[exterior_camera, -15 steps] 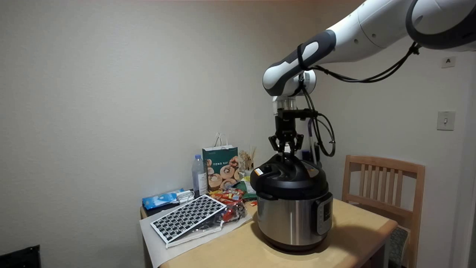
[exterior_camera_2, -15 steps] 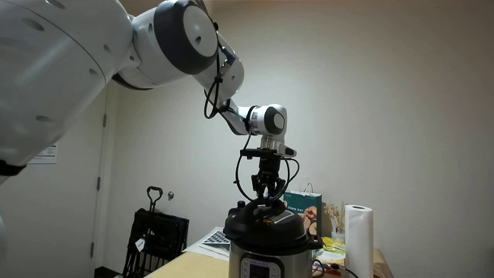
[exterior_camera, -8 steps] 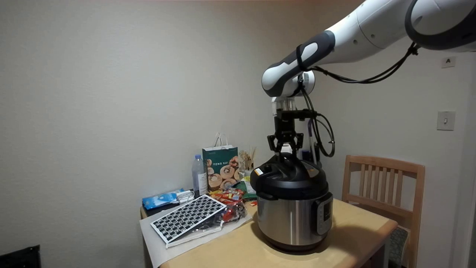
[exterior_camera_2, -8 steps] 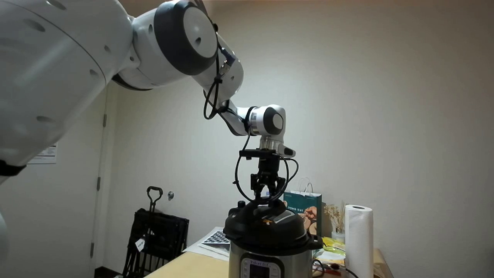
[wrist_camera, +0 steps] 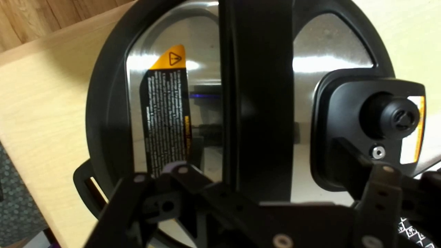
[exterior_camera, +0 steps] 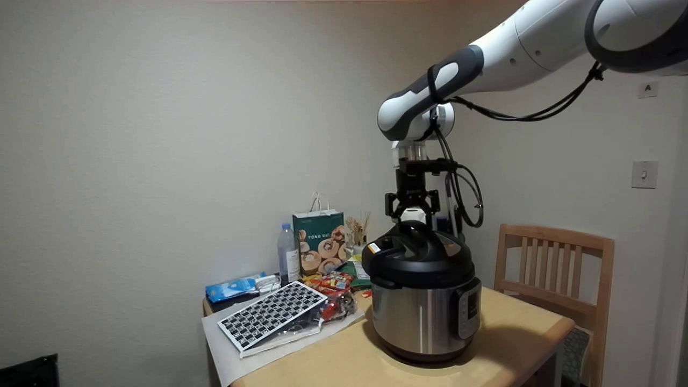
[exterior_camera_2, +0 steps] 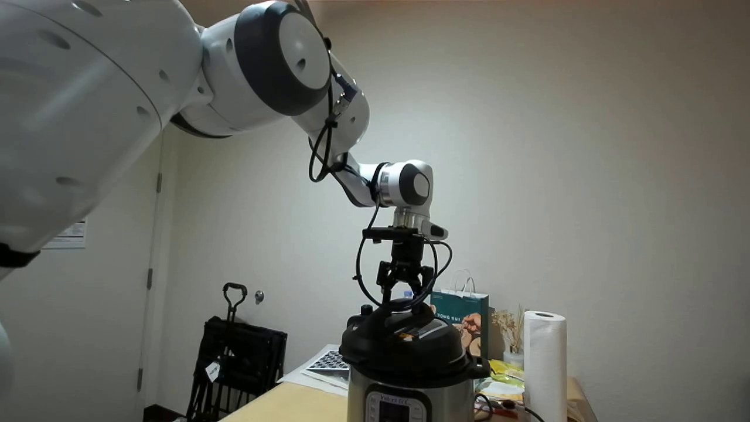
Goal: Take the lid off of the rice cooker
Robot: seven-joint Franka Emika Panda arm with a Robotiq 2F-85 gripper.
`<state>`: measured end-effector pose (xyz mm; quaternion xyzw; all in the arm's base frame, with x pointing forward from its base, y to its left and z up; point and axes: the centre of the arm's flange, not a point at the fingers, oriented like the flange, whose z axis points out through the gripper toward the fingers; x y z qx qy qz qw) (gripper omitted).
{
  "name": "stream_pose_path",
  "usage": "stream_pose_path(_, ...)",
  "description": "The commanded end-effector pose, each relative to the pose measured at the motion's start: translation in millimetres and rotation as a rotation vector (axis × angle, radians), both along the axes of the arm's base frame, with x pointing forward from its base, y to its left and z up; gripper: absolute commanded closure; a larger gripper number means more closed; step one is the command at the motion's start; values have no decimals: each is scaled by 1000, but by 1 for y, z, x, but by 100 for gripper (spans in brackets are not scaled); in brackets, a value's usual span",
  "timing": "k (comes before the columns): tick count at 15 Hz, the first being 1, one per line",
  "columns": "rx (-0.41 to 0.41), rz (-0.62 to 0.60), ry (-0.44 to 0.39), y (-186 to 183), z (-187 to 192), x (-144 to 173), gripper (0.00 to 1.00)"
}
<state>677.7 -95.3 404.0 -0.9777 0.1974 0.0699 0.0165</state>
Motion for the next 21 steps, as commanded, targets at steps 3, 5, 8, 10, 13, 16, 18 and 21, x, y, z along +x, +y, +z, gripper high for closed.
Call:
stream_pose_path(3, 12, 5, 9, 0, -5, 3, 0)
stream_pose_path(5, 14, 8, 9, 0, -6, 3, 0)
stream_pose_path(8, 26, 5, 7, -1, -7, 4, 32)
stream_pose_path(10, 22, 7, 9, -1, -7, 5, 46)
stream_pose_path(13, 18, 9, 11, -1, -7, 6, 66)
stream_pose_path(16, 13, -2, 15, -7, -1, 3, 84)
stream_pose_path(18, -6, -3, 10, -6, 3, -2, 87)
stream_pose_path(21, -21, -4, 21, -5, 5, -2, 39)
